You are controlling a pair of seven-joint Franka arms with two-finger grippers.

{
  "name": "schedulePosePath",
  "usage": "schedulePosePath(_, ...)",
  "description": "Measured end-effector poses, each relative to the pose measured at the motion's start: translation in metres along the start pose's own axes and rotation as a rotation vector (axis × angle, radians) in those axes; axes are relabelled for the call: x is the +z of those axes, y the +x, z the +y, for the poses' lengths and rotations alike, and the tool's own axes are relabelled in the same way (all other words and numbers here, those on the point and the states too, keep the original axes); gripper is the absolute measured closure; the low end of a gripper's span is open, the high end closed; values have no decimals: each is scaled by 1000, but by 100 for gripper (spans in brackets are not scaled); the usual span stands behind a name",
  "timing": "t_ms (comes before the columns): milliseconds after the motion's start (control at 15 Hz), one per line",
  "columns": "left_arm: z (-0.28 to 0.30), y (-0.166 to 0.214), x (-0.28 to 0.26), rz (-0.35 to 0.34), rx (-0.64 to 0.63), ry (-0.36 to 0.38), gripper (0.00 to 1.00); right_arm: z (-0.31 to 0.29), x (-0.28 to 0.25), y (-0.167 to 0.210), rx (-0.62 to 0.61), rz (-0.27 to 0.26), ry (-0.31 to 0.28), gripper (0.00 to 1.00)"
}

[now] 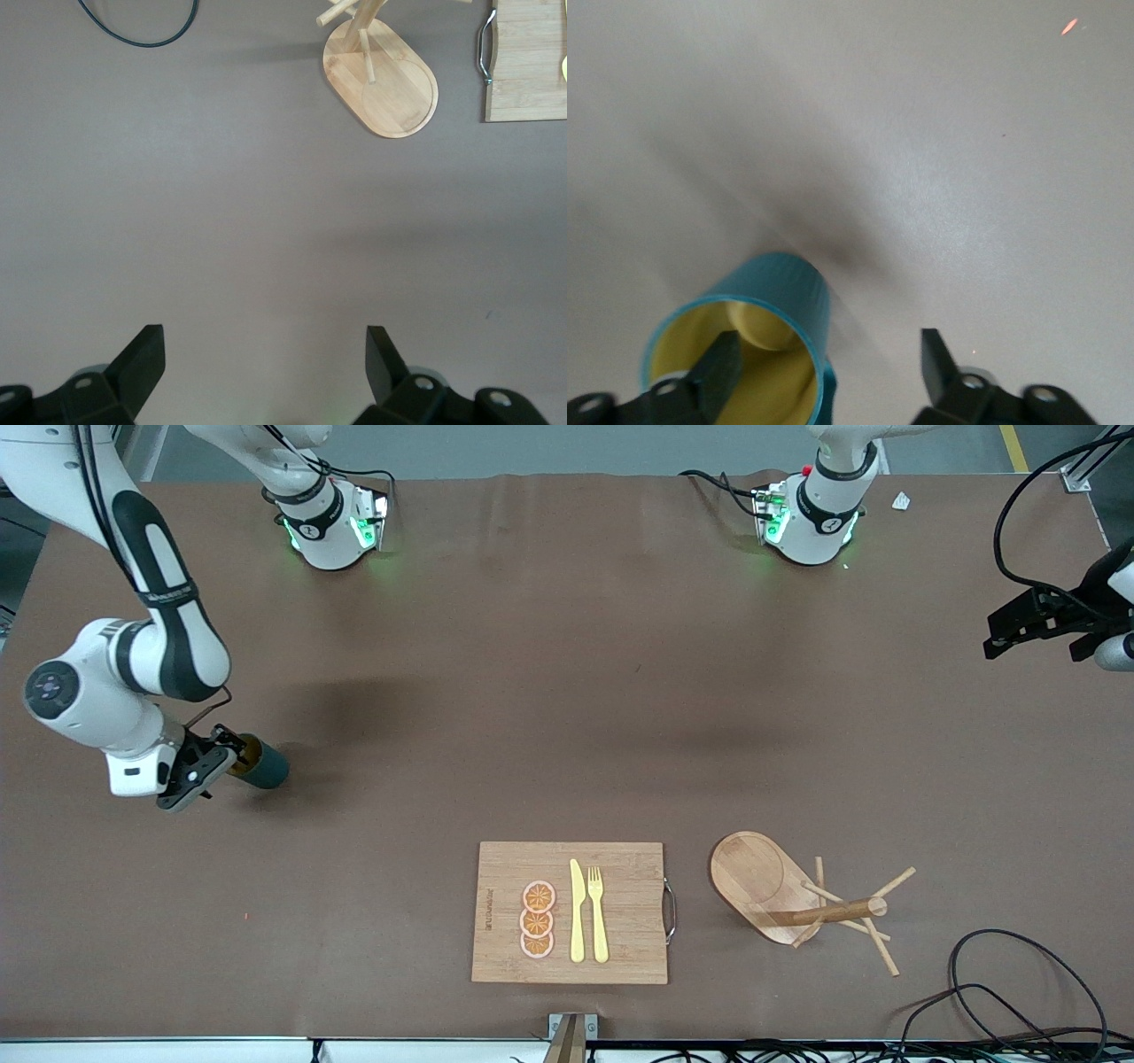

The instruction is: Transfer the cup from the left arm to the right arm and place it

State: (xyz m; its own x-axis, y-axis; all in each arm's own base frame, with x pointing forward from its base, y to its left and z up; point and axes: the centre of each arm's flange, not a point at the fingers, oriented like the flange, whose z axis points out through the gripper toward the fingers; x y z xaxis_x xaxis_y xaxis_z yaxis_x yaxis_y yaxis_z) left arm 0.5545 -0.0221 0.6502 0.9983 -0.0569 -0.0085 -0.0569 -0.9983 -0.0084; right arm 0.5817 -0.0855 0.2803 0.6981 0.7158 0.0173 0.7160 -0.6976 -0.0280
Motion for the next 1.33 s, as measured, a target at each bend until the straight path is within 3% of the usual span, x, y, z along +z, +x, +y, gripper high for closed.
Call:
schedulePosePath(267, 0, 0, 0, 0, 0, 0, 0, -1, -67, 33, 264, -30, 66, 0)
schedulePosePath(600, 1, 1, 0, 5, 1, 0, 0, -24, -149, 62, 545, -105, 112, 0)
schedulePosePath(1133, 7, 0, 7, -10, 12, -1, 0, -45, -247, 47, 719, -137, 70, 0)
schedulePosePath(1333, 17, -4, 6, -11, 26, -22, 0, -47, -284, 47, 773, -110, 52, 0)
